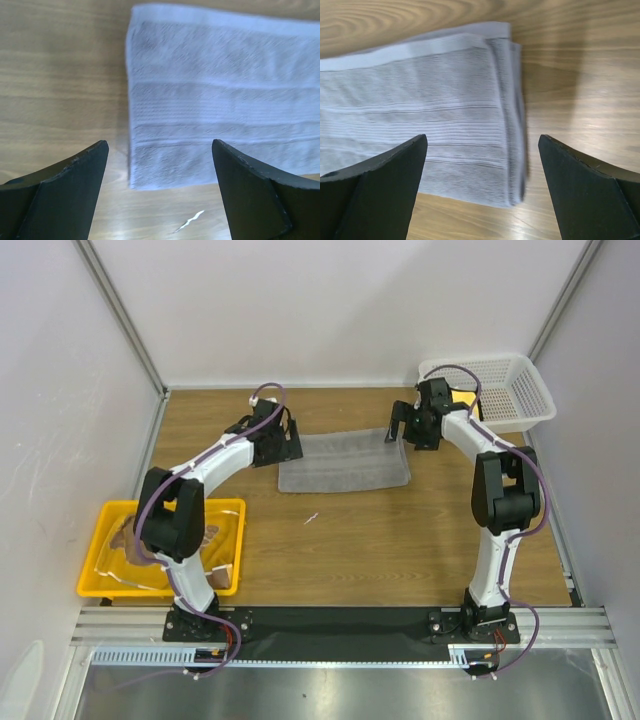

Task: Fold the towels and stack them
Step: Fold the towel

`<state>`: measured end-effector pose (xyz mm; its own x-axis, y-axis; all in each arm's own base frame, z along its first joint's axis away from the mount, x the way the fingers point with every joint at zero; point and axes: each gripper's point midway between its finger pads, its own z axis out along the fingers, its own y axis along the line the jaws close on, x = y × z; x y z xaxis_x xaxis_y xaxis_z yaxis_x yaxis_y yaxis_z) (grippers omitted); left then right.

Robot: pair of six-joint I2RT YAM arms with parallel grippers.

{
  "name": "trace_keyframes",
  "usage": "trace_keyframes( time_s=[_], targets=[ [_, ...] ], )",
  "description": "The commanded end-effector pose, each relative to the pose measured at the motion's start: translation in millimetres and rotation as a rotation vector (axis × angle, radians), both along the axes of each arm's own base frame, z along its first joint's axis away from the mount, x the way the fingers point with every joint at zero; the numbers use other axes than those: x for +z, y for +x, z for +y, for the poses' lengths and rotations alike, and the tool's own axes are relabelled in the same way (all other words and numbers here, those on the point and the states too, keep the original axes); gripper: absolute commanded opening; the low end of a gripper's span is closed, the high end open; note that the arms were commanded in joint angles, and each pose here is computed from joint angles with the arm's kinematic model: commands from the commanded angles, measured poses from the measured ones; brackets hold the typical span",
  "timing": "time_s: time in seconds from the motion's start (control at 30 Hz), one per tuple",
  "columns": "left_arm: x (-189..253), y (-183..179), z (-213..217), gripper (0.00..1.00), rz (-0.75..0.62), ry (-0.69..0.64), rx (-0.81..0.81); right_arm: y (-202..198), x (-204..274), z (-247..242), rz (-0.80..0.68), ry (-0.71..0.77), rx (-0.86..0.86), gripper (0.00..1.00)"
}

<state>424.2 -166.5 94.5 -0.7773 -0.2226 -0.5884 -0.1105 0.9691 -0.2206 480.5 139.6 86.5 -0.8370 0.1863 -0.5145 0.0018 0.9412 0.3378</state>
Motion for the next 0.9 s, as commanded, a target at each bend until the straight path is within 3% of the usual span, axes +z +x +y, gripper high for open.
trace_keyframes(
  time_s=[0.0, 0.5, 0.87],
  targets=[
    [32, 4, 15, 0.91, -0.083, 0.029, -0.039, 7, 15, -10, -0.071, -0.055, 0.001, 1.00],
    [18, 9, 39, 0.96, -0.055, 0.005, -0.073, 10, -10, -6, -0.039, -0.095, -0.024, 1.00],
    [13, 18, 20, 0.97, -0.073, -0.112, -0.104, 2, -13, -8, 0.001, -0.100, -0.055, 1.00]
  ],
)
